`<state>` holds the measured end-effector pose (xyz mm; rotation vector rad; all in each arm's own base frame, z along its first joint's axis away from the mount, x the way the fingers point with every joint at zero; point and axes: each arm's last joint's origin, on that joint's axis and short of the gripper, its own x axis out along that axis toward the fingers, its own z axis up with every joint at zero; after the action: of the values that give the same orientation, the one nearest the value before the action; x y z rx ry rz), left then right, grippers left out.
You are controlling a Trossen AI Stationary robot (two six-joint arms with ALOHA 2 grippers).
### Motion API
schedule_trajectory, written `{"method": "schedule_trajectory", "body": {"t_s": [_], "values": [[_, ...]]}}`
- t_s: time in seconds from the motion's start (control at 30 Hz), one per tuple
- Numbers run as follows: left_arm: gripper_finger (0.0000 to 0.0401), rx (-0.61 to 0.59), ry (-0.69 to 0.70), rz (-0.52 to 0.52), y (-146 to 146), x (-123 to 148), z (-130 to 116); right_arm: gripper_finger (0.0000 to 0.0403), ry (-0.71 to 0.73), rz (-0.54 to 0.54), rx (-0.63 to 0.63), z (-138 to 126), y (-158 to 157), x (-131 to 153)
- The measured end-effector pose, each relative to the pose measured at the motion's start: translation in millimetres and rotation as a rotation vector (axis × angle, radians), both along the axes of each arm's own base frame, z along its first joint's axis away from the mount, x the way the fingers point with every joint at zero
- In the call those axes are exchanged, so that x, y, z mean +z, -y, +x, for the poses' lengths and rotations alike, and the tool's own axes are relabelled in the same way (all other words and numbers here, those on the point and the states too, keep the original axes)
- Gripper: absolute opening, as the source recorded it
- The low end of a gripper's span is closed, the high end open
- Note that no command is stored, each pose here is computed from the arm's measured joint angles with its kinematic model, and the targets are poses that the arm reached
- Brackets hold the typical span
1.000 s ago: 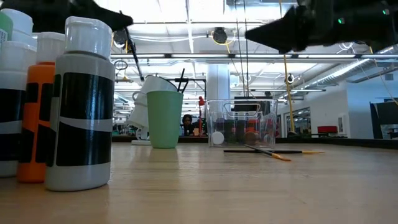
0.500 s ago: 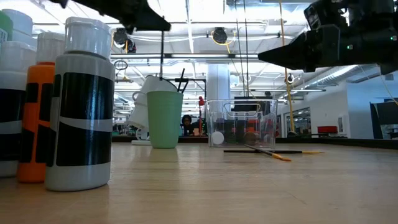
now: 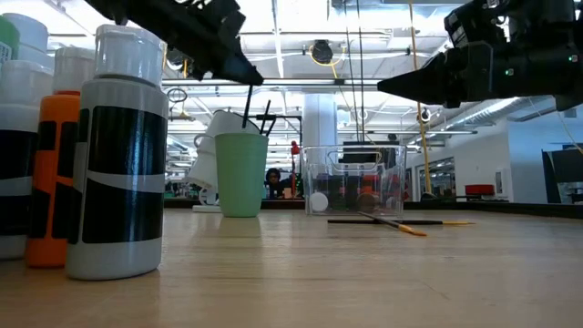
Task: Pick & Place Paint Supplies
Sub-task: Put the silver paintbrush into the green cup
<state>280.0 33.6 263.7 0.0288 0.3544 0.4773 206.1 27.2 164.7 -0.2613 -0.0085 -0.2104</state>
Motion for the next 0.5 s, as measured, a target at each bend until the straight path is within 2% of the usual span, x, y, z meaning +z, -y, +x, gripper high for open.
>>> {"method": "schedule_trajectory", "body": {"t_s": [0.5], "values": [[0.0001,0.163,-0.02,-0.019,-3.7,-17.7,-1.8,0.0004,0.021,0.004,0.0,-0.1,0.0,2.1]]}}
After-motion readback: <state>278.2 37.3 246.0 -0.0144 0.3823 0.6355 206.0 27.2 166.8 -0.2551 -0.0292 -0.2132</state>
